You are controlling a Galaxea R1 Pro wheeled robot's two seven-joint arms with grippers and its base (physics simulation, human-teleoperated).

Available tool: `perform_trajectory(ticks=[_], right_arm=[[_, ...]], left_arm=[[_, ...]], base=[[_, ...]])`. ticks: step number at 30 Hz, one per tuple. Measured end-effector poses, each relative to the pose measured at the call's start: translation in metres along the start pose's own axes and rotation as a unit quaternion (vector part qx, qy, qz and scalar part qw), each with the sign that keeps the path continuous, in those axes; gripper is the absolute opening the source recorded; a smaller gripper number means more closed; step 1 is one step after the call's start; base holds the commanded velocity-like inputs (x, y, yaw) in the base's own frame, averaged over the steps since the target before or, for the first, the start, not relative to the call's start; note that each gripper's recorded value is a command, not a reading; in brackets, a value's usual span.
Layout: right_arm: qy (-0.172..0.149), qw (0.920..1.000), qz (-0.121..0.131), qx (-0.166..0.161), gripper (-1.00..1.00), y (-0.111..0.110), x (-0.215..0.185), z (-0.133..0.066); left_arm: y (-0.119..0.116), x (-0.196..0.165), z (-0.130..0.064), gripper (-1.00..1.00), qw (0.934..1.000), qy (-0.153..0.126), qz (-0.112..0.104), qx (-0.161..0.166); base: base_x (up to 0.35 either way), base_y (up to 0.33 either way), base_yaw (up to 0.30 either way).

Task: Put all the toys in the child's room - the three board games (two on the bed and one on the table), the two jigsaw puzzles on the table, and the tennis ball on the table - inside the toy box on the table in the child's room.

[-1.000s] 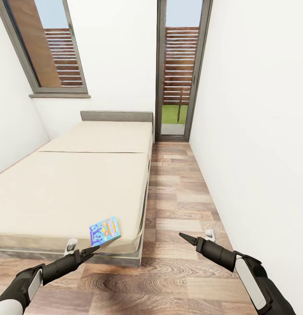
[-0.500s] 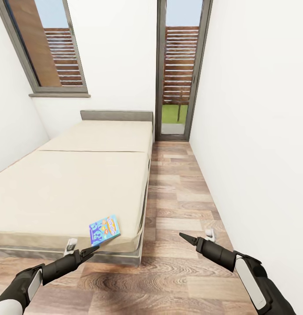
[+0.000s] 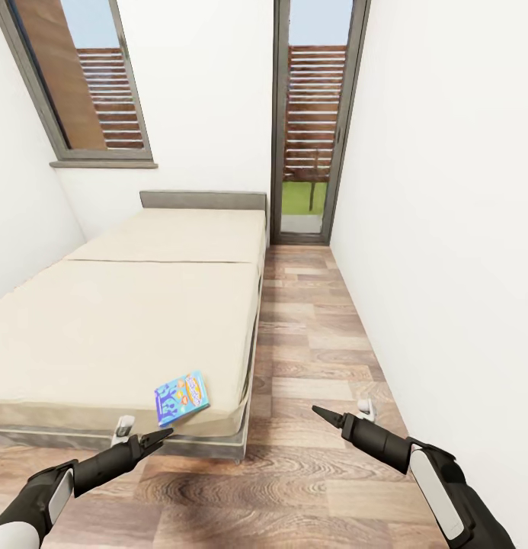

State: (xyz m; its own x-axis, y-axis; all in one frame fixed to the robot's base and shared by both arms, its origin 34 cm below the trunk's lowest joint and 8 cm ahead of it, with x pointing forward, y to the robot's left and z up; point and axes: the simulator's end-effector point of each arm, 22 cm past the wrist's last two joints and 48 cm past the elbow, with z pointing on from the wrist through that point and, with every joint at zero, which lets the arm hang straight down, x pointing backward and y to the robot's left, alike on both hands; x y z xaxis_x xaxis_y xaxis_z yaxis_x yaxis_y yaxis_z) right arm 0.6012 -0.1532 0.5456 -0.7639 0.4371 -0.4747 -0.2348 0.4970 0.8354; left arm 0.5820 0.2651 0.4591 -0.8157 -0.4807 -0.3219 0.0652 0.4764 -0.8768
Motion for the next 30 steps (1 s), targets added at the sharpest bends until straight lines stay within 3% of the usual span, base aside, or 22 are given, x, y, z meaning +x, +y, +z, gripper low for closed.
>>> perform_trajectory(ticks=[4,10,19,30], right_arm=[[0.000,1.0000,0.000,0.000,1.00,-0.005,0.004,0.001],[0.000,1.0000,0.000,0.000,1.00,-0.005,0.004,0.001],[0.000,1.0000,0.000,0.000,1.00,-0.005,0.005,0.001],[0.001,1.0000,0.000,0.000,1.00,-0.005,0.005,0.001]], left_arm=[[0.006,0.003,0.002,1.00,1.0000,0.000,0.001,0.000],[0.001,0.003,0.003,1.00,0.9997,-0.002,0.025,0.009],[-0.019,0.026,0.013,1.00,0.9961,0.048,0.058,0.047],[-0.021,0.028,0.014,1.00,0.9946,0.052,0.073,0.051]], base=[[0.000,0.000,0.000],[0.000,0.000,0.000],[0.000,0.000,0.000],[0.000,0.000,0.000]])
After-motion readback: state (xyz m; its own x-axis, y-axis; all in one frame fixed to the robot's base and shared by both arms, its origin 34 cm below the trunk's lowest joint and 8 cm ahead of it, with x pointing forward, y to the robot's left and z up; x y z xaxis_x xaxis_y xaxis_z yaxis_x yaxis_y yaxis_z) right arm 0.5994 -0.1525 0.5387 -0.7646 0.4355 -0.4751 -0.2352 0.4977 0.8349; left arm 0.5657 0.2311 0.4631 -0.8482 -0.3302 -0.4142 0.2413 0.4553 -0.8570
